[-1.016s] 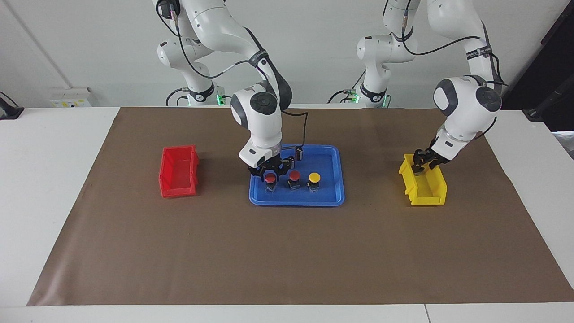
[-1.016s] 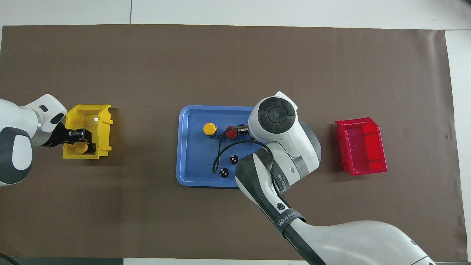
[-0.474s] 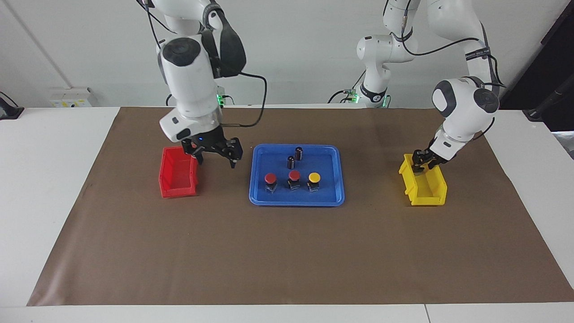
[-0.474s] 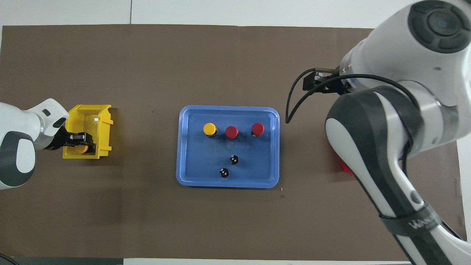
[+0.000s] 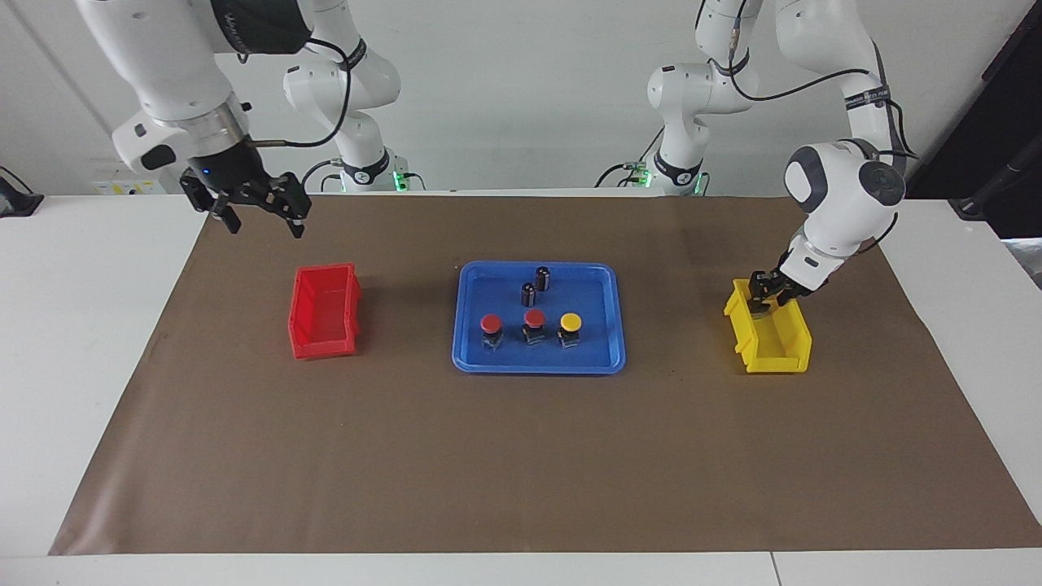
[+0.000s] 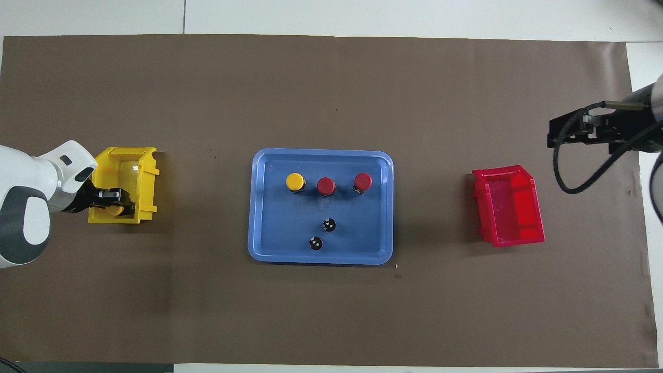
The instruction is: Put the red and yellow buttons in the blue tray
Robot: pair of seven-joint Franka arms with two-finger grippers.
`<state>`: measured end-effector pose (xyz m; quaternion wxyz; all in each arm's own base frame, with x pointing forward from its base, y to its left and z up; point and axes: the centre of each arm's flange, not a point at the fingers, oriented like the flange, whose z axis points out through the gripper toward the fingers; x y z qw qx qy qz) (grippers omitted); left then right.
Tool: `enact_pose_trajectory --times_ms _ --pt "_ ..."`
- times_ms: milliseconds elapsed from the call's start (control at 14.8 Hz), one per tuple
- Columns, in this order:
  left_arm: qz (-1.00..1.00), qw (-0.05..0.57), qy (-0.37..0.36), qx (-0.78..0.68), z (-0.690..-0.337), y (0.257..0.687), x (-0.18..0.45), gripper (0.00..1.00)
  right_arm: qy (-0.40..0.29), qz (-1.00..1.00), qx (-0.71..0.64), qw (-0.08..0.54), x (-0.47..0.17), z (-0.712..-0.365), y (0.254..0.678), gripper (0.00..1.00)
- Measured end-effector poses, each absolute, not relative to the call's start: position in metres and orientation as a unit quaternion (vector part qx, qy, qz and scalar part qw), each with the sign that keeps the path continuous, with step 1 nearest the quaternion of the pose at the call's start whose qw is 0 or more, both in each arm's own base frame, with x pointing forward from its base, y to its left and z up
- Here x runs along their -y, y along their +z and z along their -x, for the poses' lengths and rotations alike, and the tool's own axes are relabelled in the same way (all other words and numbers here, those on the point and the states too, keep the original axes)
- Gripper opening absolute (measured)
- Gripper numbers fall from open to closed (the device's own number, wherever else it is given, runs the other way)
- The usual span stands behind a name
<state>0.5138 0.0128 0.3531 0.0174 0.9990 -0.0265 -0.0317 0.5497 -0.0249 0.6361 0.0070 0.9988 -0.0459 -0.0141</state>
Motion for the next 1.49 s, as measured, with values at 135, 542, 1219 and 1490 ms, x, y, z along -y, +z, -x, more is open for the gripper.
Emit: enact_pose_trajectory --times_ms 135,542,1219,1490 --pt "-0.999 0.017 -0.032 0.026 -0.514 0.353 -0.013 0.41 -0.022 -0.999 0.037 0.009 0.059 -0.545 0.638 1.00" --pt "-0.999 0.018 -0.029 0.014 -0.532 0.389 -0.013 0.41 -0.041 -0.998 0.036 0.005 0.090 -0.537 0.630 1.00" --pt "-0.997 -0.021 -0.037 -0.057 -0.550 0.460 0.215 0.41 -0.044 -0.999 0.031 0.005 0.085 -0.535 0.626 1.00" --pt "-0.995 -0.010 -0.016 -0.098 -0.540 0.424 0.292 0.41 -0.044 -0.999 0.031 0.005 0.084 -0.535 0.626 1.00"
